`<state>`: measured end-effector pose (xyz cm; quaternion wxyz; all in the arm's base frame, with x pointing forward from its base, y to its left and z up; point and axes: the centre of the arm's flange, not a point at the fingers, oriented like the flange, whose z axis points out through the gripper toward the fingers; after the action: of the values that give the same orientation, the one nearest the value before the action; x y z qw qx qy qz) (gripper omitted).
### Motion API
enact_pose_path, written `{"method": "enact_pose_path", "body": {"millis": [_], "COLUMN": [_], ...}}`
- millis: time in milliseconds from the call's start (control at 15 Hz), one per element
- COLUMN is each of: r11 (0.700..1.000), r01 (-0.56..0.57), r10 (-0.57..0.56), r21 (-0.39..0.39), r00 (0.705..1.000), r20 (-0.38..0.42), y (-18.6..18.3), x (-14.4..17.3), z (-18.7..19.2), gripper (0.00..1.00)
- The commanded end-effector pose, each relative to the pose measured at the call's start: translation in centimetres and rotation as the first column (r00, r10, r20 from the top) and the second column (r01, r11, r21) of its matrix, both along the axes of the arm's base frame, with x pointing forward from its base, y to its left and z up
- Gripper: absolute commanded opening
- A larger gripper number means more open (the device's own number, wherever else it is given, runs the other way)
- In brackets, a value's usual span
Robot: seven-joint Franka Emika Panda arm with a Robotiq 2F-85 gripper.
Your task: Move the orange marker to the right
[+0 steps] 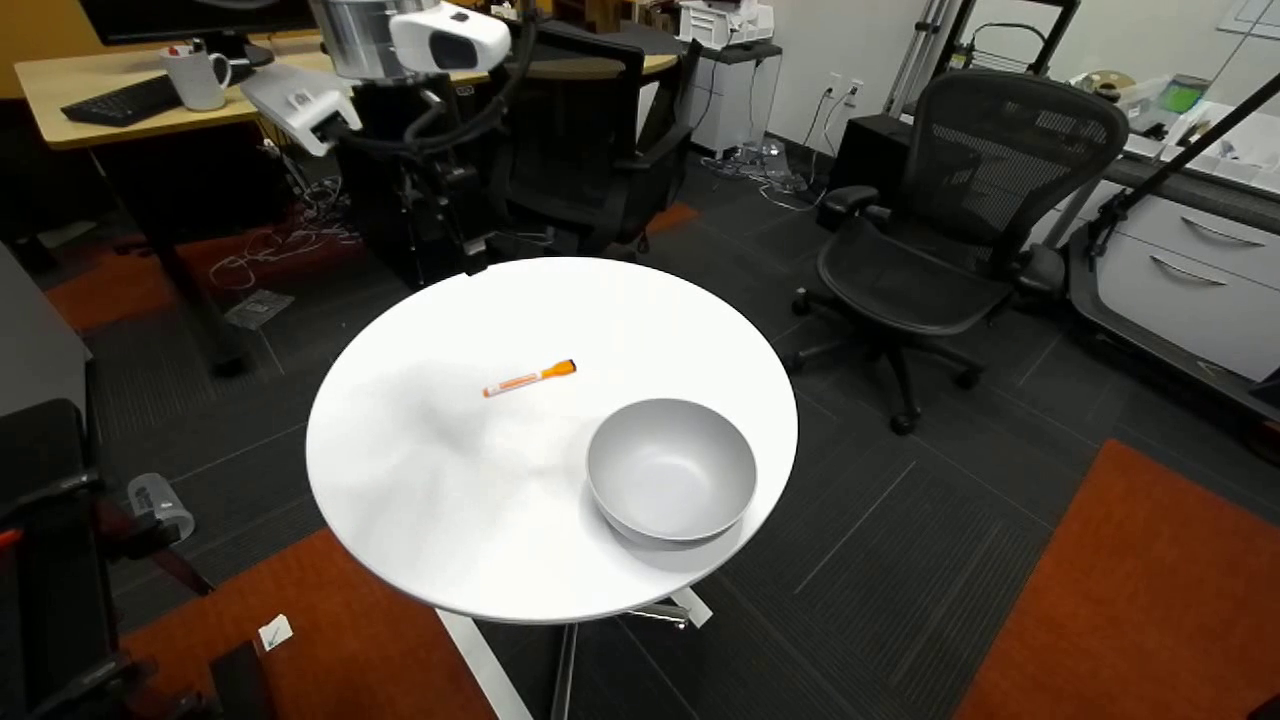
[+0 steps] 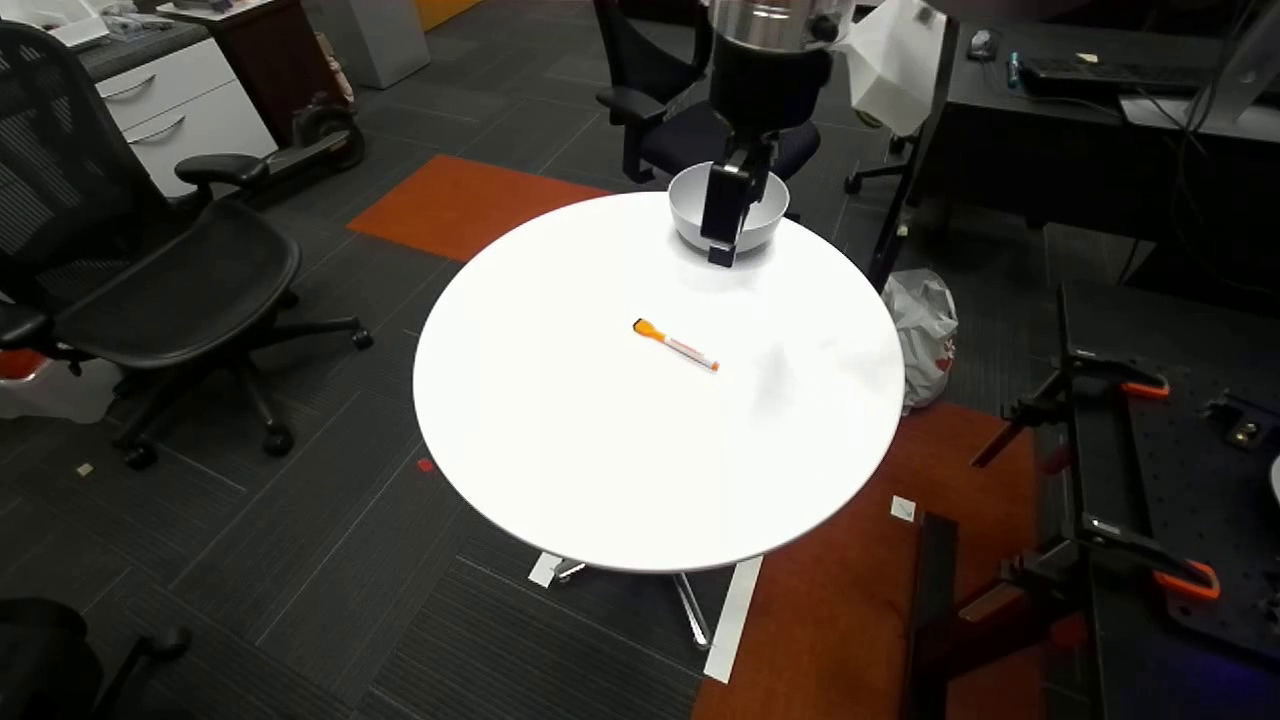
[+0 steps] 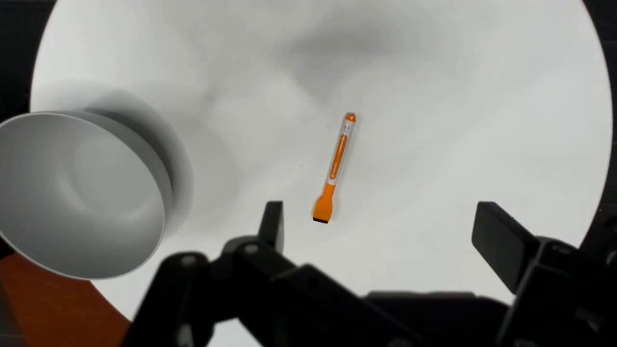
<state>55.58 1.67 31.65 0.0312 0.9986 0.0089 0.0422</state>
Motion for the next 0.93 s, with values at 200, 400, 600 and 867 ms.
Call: {"method": "enact_pose_path", "body": {"millis": [200,400,600,867], "r11": [0.997,0.994,0.989,0.980], "r01": [0.067,0.092,0.125,0.169], "r10": [-0.065,-0.089,-0.119,-0.158], "r21": [0.038,0.058,0.081,0.102], "r00": [0.997,0.995,0.990,0.982], "r20": [-0.037,-0.052,-0.074,-0.106], "y": [-0.6,-1.0,-1.6,-2.7], "x": [5.9,7.2,8.4,9.6], "z": [-5.1,-7.4,-9.5,-12.0], "gripper": [1.00,1.00,1.00,1.00]}}
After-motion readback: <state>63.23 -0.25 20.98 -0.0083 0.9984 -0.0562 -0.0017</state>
